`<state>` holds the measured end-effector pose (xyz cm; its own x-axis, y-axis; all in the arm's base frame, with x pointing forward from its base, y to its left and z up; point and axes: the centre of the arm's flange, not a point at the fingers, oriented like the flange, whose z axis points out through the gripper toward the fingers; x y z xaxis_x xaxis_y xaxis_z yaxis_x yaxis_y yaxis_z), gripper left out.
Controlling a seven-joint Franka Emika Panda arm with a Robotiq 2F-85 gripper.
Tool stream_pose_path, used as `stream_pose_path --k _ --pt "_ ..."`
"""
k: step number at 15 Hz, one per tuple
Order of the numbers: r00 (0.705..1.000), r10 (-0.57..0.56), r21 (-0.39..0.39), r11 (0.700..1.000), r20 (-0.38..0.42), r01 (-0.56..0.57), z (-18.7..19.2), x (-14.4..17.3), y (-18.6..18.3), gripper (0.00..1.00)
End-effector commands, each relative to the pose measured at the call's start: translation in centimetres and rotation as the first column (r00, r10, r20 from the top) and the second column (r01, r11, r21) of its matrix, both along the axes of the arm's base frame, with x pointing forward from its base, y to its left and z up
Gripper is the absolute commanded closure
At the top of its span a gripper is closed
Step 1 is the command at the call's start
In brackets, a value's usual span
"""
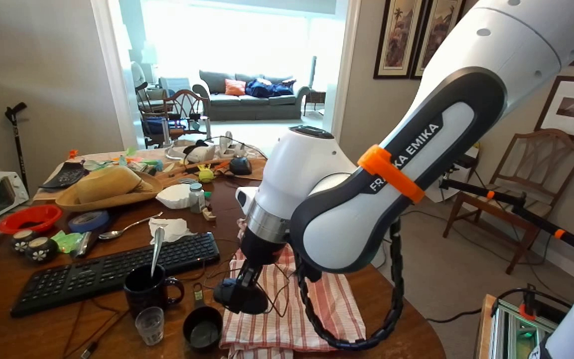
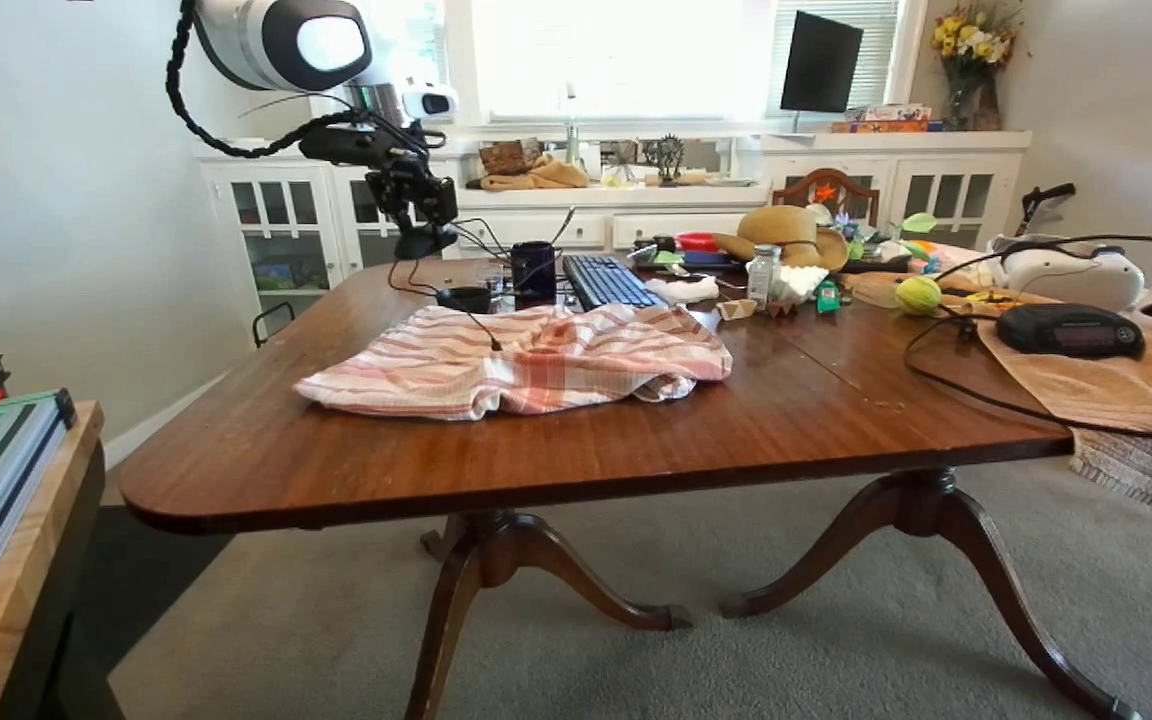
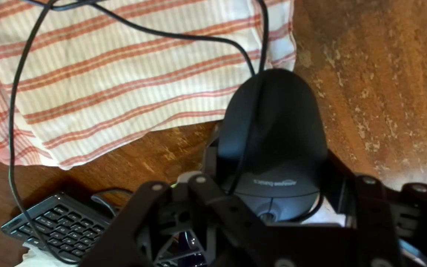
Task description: Move the computer mouse to the left
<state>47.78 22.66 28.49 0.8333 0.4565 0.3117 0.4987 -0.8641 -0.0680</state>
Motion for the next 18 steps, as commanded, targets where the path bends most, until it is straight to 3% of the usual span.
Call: stream_pose_path --k 1,9,15,18 --pt "0.993 -0.110 0.005 0.994 -0.041 0.110 -2.4 0.7 5.7 0.58" --pt "0.989 -0.104 -0.027 0.994 -0.101 0.102 -9.5 -2.4 15.0 0.58" --pt "0.991 -0.026 -0.047 0.999 -0.135 0.020 -14.1 -3.0 17.5 0.58" --pt "0.992 -0.011 -0.040 0.999 -0.124 0.006 -13.7 -2.5 17.6 0.58"
